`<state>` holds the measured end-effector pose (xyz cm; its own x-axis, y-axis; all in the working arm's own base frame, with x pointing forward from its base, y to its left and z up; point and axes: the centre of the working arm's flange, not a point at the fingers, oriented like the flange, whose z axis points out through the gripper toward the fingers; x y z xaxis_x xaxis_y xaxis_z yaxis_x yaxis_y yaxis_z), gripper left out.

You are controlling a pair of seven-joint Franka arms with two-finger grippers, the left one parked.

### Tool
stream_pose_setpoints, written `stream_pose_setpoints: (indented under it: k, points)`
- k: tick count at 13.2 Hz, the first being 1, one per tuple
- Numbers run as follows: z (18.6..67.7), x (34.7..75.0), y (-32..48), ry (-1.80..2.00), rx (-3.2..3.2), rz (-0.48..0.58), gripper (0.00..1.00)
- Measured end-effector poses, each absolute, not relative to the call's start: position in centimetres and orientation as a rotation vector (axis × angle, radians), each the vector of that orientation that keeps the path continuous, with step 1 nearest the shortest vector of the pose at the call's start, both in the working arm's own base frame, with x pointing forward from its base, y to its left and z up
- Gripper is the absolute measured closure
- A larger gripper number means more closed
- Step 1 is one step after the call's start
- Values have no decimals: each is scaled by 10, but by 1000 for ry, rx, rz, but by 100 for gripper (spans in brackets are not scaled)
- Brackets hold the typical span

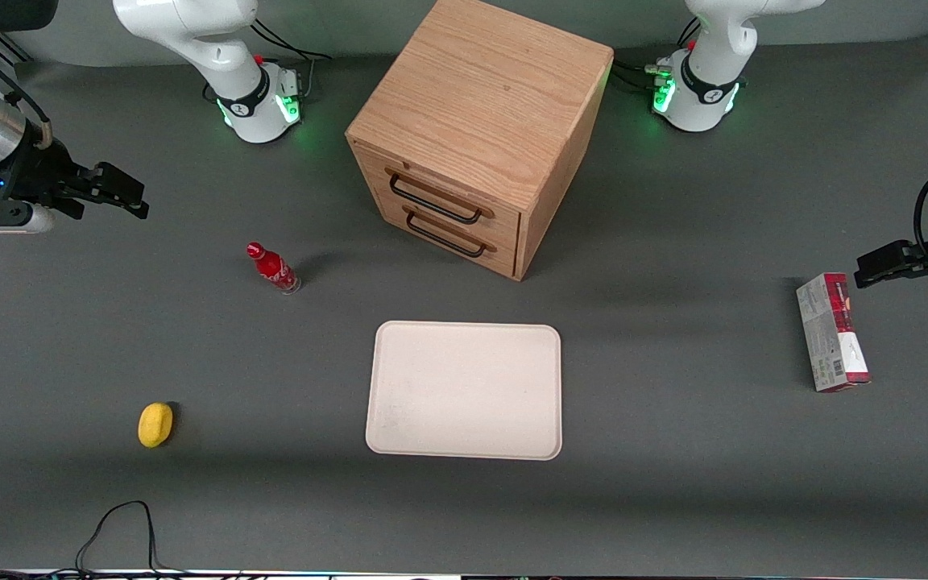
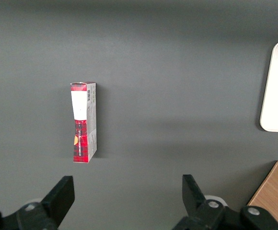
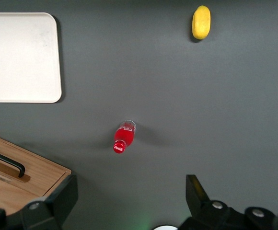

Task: Open upper drawer
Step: 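Move the right gripper toward the upper drawer's black handle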

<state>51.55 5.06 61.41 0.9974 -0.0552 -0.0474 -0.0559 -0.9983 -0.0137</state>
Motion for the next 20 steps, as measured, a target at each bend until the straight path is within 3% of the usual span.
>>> stream_pose_setpoints:
  k: [5,8,14,20]
  points:
    - [619,520,86,-12,-3130,49,0]
    - [622,517,195,-314,-3104,25,0]
    - [621,455,371,-1053,-2855,38,0]
    - [526,488,392,-1310,-2577,304,0]
